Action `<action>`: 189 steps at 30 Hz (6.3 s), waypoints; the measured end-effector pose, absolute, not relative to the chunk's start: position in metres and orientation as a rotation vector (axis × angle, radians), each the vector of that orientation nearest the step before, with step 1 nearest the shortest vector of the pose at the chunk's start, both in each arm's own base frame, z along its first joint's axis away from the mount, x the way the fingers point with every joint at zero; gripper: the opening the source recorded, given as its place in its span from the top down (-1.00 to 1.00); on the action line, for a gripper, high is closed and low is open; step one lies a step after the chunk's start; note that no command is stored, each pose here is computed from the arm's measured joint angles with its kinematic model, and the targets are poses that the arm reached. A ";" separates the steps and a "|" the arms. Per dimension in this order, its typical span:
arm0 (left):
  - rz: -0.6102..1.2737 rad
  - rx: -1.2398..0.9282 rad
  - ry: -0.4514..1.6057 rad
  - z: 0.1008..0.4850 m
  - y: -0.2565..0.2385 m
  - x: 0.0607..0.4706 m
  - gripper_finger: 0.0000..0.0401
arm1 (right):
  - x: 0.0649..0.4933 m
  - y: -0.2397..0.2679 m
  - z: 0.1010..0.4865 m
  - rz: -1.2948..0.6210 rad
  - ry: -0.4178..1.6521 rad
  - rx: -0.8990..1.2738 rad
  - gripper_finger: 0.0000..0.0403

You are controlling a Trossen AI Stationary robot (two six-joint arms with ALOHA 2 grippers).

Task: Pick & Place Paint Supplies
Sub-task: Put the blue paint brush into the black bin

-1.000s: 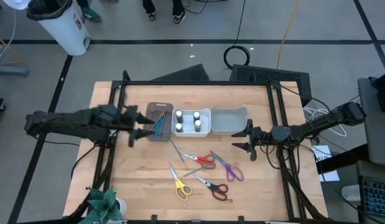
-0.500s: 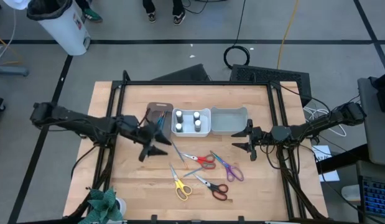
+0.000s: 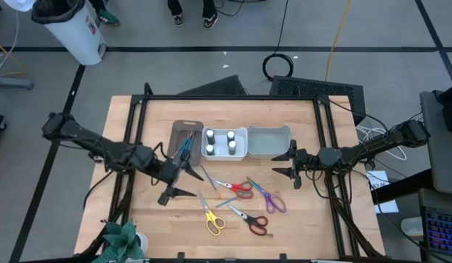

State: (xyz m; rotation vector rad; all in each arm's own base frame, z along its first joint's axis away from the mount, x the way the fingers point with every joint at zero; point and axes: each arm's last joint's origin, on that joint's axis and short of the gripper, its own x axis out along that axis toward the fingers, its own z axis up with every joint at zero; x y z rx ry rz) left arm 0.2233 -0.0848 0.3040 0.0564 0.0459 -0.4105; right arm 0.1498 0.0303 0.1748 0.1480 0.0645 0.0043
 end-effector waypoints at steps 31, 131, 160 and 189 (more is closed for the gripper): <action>-0.234 0.080 -0.150 0.321 -0.062 0.233 -0.25 | 0.150 0.030 0.175 0.005 0.064 0.148 0.15; -0.258 0.272 0.823 0.129 -0.117 0.330 -0.25 | 0.150 0.030 0.175 0.004 0.064 0.148 0.15; -0.241 0.238 0.857 0.113 -0.107 0.337 0.77 | 0.150 0.030 0.175 0.005 0.064 0.148 0.15; -0.026 -0.077 0.201 0.244 -0.103 0.333 0.98 | 0.150 0.030 0.175 0.004 0.062 0.149 0.15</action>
